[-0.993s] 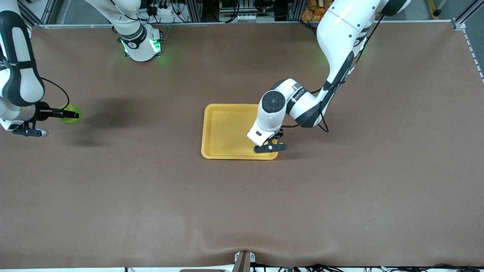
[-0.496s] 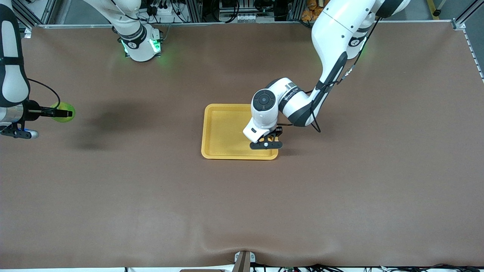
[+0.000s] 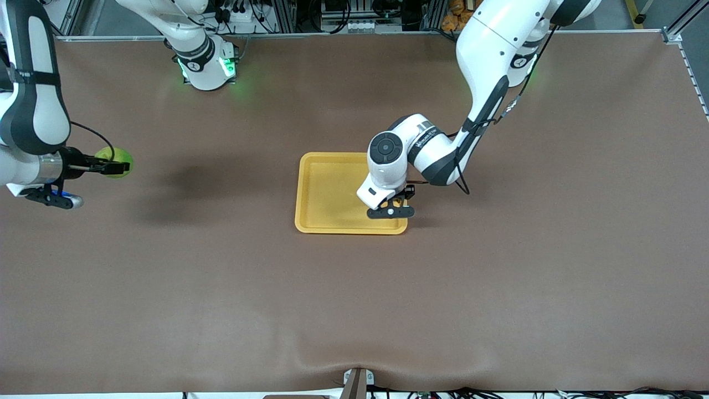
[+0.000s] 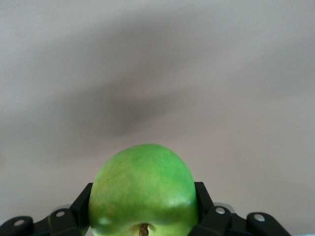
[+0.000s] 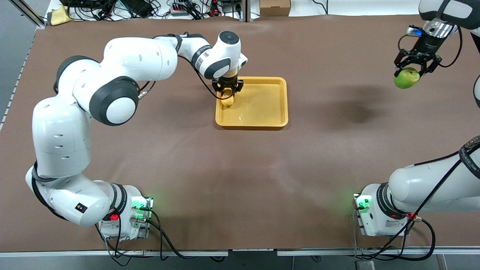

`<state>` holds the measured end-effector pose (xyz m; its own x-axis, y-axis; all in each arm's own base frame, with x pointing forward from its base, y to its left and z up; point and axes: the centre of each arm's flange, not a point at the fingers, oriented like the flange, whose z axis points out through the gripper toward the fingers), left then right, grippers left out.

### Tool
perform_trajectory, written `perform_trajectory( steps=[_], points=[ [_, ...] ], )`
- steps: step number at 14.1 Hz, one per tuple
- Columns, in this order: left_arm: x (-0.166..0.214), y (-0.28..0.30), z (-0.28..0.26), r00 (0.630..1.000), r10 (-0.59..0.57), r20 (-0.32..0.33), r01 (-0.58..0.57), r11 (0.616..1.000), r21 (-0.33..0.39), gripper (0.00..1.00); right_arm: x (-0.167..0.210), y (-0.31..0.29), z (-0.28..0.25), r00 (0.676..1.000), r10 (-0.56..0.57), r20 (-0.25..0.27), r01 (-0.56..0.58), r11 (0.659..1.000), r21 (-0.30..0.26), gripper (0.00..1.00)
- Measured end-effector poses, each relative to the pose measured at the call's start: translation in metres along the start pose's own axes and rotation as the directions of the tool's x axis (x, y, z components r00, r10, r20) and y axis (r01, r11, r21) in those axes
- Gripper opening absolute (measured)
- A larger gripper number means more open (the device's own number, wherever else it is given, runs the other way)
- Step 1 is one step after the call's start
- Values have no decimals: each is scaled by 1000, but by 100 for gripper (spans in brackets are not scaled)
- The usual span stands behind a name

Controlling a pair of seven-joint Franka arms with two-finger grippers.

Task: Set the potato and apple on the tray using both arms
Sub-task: 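Carry the potato with the left gripper over the yellow tray, then open the left gripper to drop the potato while the right gripper lifts the apple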

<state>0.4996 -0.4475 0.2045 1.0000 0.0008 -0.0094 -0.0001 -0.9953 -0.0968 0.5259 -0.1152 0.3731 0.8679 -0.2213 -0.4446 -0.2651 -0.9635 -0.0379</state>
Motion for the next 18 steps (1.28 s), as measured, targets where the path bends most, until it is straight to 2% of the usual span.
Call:
perform_trajectory(
  steps=[4,5,7,9,10,12,14,18],
  points=[
    [1,-1,0,1000,-2,0,2,1000,1,55,-12,-38,-9,1000,15,-13,-15,1000,-12,83],
    [2,-1,-1,1000,-3,-2,3,1000,1,57,-15,-51,-10,1000,7,-15,-7,1000,-22,83],
    [5,-2,-4,1000,-7,-8,7,1000,-3,76,-19,-76,-9,1000,12,-19,-13,999,-38,83],
    [12,-3,-12,1000,-16,-15,16,1000,-5,96,-22,-92,-8,999,27,-21,-27,999,-29,83],
    [18,-6,-20,1000,-26,-9,26,1000,9,100,-24,-98,-8,999,48,-20,-48,999,-20,83],
    [35,-19,-44,999,-51,-1,51,998,36,100,-27,-111,-7,996,92,-18,-92,996,-6,83],
    [53,-39,-80,998,-58,-3,58,997,52,100,-35,-139,-4,995,96,-30,-96,995,-18,83],
    [87,-120,-163,998,-59,-14,59,996,70,100,-57,-210,21,984,166,-63,-169,985,-47,83]
  ],
)
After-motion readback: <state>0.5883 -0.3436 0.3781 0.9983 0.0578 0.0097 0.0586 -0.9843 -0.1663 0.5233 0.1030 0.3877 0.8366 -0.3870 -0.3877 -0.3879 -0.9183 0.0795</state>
